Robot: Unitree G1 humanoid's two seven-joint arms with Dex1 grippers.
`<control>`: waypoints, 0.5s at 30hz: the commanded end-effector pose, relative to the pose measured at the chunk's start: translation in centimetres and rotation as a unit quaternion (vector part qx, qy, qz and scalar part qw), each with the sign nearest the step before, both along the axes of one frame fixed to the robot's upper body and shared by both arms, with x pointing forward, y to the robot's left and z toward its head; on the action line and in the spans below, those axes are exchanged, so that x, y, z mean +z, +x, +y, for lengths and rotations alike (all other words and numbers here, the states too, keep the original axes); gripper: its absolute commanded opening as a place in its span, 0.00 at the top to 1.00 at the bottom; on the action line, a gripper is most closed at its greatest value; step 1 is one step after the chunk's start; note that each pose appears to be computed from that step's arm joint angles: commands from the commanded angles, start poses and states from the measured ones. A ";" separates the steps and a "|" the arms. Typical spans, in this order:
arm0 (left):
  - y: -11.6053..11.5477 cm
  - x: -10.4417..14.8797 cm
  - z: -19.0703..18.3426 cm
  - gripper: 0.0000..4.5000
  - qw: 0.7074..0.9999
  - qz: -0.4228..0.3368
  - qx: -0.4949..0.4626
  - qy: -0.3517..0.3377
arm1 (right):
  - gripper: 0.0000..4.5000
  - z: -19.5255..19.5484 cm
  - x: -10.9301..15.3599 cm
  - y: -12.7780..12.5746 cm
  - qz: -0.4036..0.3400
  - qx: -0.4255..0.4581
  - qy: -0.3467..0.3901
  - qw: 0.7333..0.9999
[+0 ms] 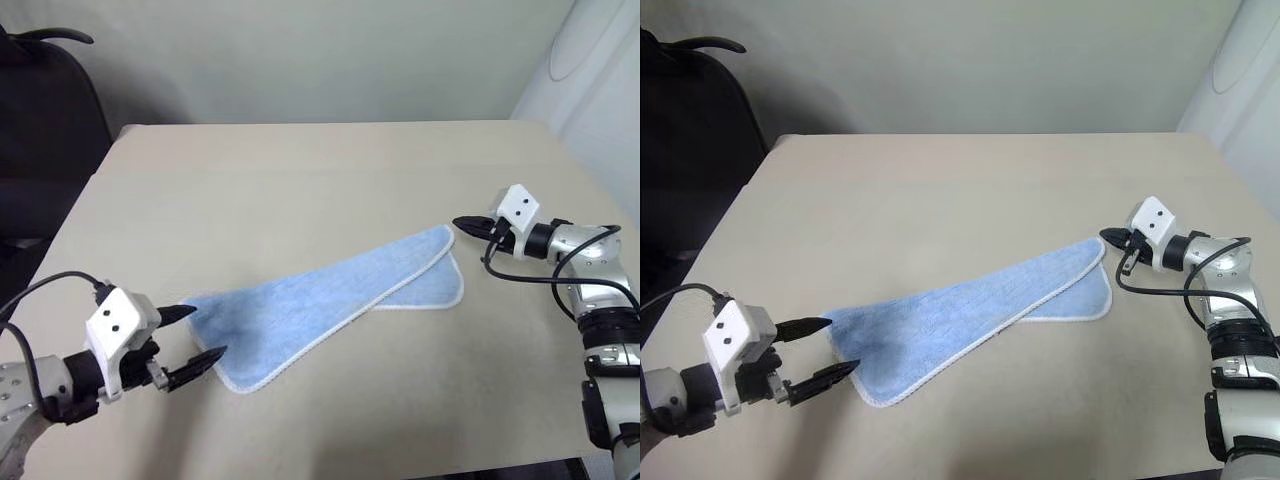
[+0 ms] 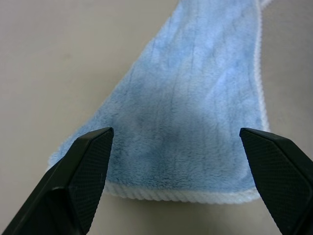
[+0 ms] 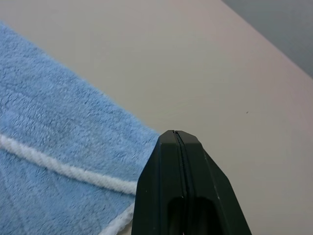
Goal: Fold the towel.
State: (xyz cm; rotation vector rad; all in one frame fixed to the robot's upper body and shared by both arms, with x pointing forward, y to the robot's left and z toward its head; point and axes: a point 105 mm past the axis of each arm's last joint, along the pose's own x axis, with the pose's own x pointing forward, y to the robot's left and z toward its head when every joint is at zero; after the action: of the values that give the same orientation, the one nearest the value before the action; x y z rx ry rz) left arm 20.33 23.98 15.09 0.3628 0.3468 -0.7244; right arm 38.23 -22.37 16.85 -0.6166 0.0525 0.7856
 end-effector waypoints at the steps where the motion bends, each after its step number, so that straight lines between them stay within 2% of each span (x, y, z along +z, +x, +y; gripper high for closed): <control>1: 0.1 0.7 0.0 0.00 1.000 -0.017 -0.007 0.009 | 1.00 0.0 1.3 -0.3 -0.027 0.011 -0.012 1.000; 7: -0.4 0.3 -0.4 0.00 1.000 -0.007 -0.016 0.018 | 1.00 0.6 1.1 -0.4 -0.046 0.029 -0.048 0.997; 14: -1.7 -0.1 -1.0 0.00 0.995 0.023 -0.071 0.066 | 1.00 0.9 1.3 0.3 -0.092 0.079 -0.160 0.980; 15: -1.9 -0.2 -1.0 0.00 0.994 0.027 -0.076 0.071 | 0.96 0.9 1.0 0.3 -0.093 0.088 -0.180 0.975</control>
State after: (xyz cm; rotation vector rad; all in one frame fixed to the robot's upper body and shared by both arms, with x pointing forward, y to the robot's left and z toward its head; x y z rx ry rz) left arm 18.65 23.29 14.33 0.4508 0.4410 -0.8382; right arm 38.72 -21.28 17.57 -0.9623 -0.0200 0.8729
